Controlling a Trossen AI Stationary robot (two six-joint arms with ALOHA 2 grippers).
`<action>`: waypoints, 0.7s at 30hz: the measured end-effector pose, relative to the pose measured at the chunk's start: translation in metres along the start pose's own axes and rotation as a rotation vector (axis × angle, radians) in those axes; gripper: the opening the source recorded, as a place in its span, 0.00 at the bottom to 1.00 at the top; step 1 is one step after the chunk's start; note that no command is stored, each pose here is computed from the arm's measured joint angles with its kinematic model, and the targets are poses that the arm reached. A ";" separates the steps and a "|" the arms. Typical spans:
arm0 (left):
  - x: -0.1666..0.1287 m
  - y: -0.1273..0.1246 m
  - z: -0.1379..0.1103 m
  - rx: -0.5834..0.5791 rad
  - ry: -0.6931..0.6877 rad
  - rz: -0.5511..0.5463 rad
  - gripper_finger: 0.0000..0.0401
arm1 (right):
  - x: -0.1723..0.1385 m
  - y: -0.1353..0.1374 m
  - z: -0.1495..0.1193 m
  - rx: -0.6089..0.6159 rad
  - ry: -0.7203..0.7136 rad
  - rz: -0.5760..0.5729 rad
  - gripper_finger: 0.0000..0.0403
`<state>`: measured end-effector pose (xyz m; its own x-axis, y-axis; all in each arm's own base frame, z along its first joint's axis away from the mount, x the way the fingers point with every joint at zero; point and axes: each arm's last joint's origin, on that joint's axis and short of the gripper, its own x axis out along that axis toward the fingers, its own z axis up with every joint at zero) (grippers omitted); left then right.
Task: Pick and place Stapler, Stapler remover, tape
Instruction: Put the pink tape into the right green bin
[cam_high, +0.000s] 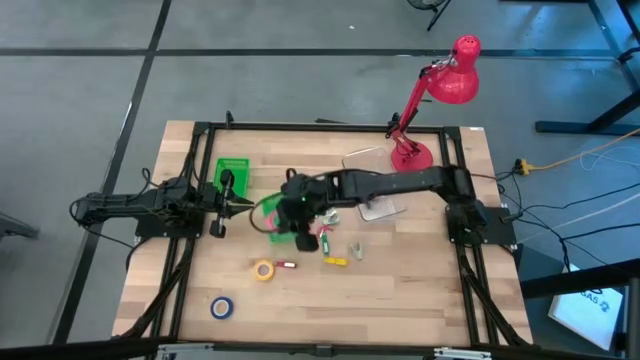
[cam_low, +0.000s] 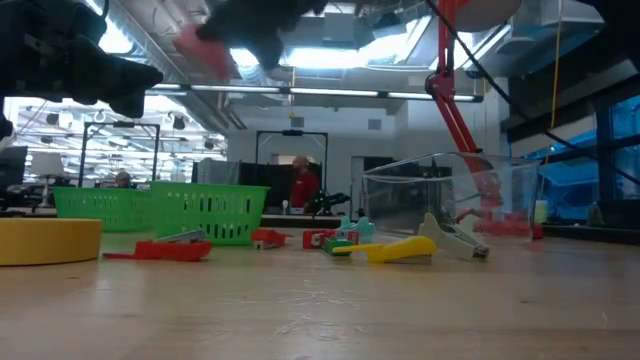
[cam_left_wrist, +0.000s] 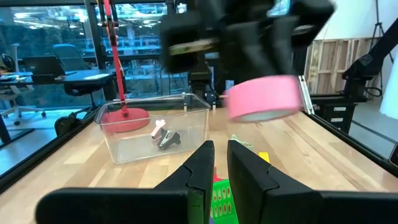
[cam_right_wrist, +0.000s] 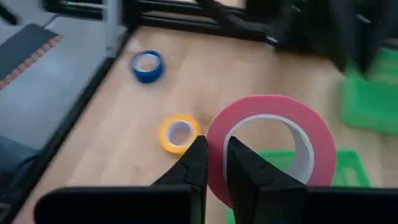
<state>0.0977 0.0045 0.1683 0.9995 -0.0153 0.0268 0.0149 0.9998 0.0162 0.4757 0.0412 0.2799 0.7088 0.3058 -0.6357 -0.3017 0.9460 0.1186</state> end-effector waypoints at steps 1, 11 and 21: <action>0.000 0.000 0.000 0.000 0.000 0.000 0.11 | 0.000 -0.006 -0.002 0.017 0.005 -0.015 0.09; 0.000 0.000 0.000 0.000 0.000 0.000 0.11 | 0.002 -0.057 -0.026 0.163 -0.023 -0.144 0.09; 0.000 0.000 0.000 0.000 0.000 0.000 0.11 | 0.029 -0.064 -0.064 0.009 -0.084 -0.076 0.09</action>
<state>0.0977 0.0045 0.1683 0.9995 -0.0153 0.0268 0.0149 0.9998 0.0162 0.4752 -0.0175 0.2053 0.7804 0.2408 -0.5771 -0.2397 0.9676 0.0795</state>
